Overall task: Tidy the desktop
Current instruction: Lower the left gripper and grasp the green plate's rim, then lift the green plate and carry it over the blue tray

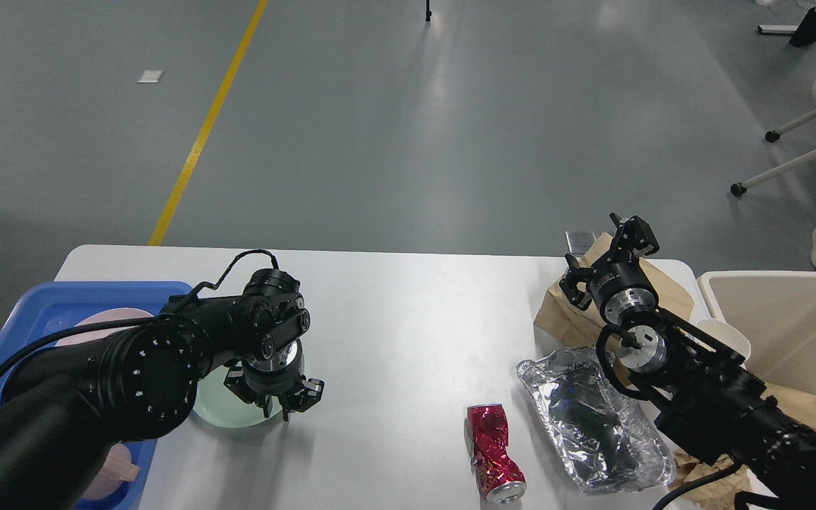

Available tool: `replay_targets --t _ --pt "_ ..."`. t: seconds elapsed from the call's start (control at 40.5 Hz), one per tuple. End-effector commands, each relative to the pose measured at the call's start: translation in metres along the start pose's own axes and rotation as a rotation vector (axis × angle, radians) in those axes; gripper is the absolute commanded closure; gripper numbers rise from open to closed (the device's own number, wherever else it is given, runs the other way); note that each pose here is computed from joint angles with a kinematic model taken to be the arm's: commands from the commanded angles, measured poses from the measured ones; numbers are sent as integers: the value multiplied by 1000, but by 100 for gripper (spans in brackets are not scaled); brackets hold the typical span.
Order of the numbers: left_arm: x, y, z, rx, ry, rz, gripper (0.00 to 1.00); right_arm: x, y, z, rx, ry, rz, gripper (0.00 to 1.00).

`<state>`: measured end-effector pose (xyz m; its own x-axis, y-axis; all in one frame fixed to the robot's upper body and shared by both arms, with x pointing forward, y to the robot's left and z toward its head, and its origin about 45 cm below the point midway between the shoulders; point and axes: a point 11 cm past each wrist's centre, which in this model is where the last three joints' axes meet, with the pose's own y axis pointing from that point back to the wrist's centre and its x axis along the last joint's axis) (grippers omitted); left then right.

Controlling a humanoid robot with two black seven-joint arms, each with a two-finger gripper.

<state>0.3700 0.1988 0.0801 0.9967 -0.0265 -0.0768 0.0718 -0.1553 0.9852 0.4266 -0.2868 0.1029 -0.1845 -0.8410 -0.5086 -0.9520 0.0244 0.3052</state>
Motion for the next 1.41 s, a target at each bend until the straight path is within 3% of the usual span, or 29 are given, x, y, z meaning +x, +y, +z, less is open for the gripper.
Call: replay_targets --t 0.0,0.321,0.445,0.593,1.063,1.384 --pt "-1 -4 0 0 10 14 75 0 0 0 0 0 0 0" --pt "1 -5 -1 -2 22 35 75 0 0 0 0 0 0 0" --pt "2 -5 -1 -3 23 36 83 0 0 0 0 0 0 0" --pt "3 -3 -2 0 23 40 100 0 0 0 0 0 0 0" --pt "27 22 -1 -40 69 118 100 0 0 0 0 0 0 0" --pt "67 88 -1 -25 57 263 100 1 0 -1 1 1 1 0"
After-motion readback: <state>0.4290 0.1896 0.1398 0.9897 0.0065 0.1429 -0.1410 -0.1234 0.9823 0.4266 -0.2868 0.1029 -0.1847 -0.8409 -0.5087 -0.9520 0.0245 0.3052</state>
